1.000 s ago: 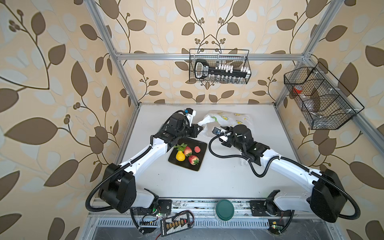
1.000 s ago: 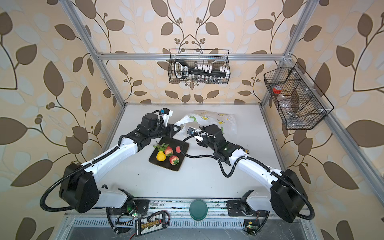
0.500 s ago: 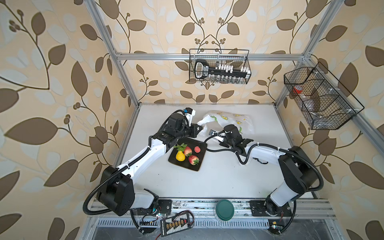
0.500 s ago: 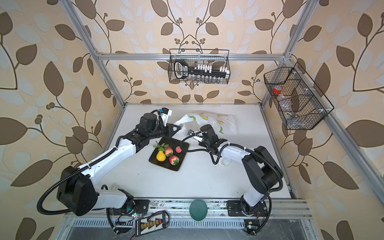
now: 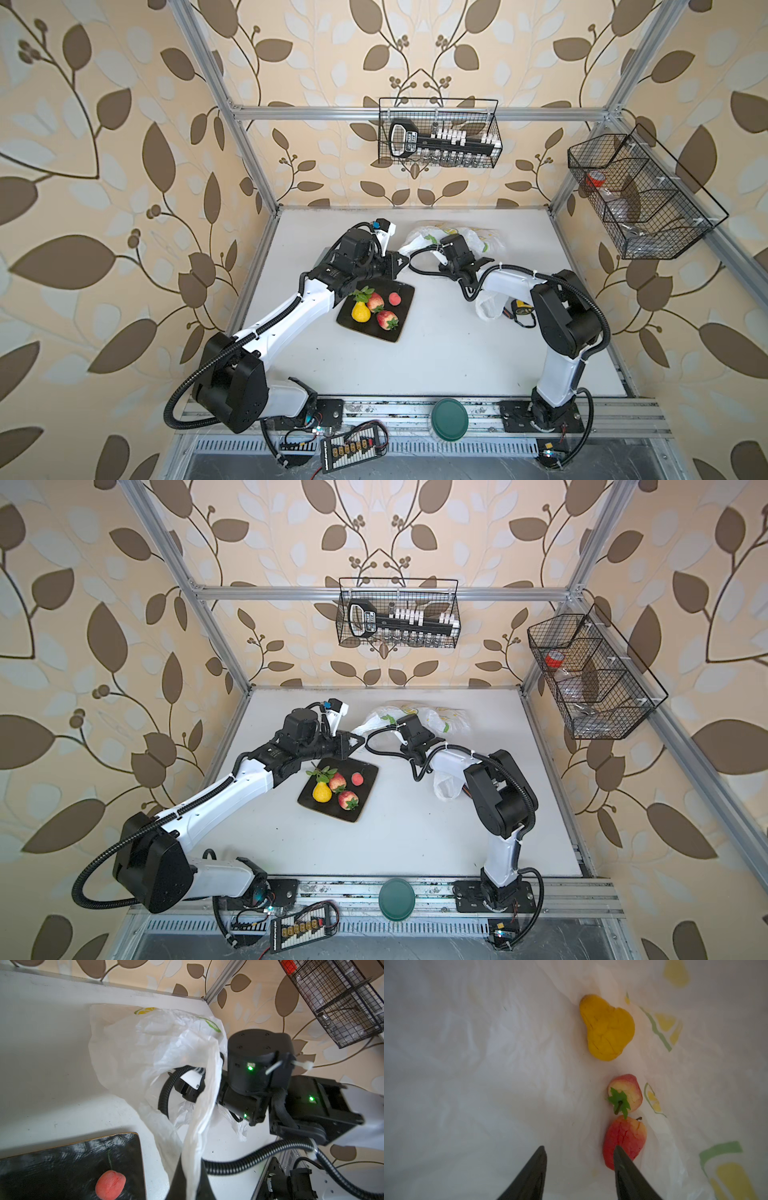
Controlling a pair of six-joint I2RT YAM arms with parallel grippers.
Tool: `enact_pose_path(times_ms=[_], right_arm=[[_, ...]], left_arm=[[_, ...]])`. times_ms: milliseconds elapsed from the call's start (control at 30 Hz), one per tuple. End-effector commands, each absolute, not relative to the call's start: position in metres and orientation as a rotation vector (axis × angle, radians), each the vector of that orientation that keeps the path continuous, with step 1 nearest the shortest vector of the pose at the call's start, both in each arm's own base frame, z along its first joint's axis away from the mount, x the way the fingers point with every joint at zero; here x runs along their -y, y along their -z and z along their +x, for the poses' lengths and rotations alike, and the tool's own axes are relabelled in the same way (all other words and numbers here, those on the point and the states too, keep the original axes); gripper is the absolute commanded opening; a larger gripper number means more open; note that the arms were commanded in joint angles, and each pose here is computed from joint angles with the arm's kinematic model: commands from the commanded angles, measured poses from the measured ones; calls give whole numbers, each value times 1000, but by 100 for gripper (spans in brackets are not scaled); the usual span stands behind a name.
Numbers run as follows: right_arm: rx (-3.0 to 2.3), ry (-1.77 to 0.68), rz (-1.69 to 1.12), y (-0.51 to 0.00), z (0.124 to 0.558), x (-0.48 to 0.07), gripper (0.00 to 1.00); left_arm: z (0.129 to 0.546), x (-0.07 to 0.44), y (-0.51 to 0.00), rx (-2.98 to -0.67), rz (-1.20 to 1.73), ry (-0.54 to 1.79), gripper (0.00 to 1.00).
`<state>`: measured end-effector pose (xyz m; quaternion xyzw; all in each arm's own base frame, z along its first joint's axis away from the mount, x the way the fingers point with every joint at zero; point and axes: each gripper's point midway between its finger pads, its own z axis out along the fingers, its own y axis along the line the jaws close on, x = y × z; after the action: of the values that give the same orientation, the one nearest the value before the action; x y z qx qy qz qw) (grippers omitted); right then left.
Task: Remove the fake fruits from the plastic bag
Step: 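Lower the open right gripper deep into the bag toward the remaining fruits, then close the right gripper on the red-yellow pear inside the bag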
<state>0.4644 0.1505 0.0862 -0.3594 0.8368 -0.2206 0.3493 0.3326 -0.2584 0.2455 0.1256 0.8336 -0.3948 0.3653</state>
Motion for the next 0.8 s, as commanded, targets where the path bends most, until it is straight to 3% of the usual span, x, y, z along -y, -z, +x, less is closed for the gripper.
enact_pose_path(times_ms=[0, 133, 400, 767], right_arm=[[-2351, 531, -686, -78, 453, -119, 59], [-2440, 394, -340, -78, 450, -92, 76], [-2467, -156, 318, -84, 457, -91, 77], [-2286, -181, 819, -90, 494, -62, 84]], left_arm=[[325, 264, -284, -2043, 367, 1051, 0], [324, 267, -290, -2023, 349, 1061, 0], [313, 296, -285, -2017, 396, 1103, 0], [295, 318, -278, -2032, 469, 1136, 0]])
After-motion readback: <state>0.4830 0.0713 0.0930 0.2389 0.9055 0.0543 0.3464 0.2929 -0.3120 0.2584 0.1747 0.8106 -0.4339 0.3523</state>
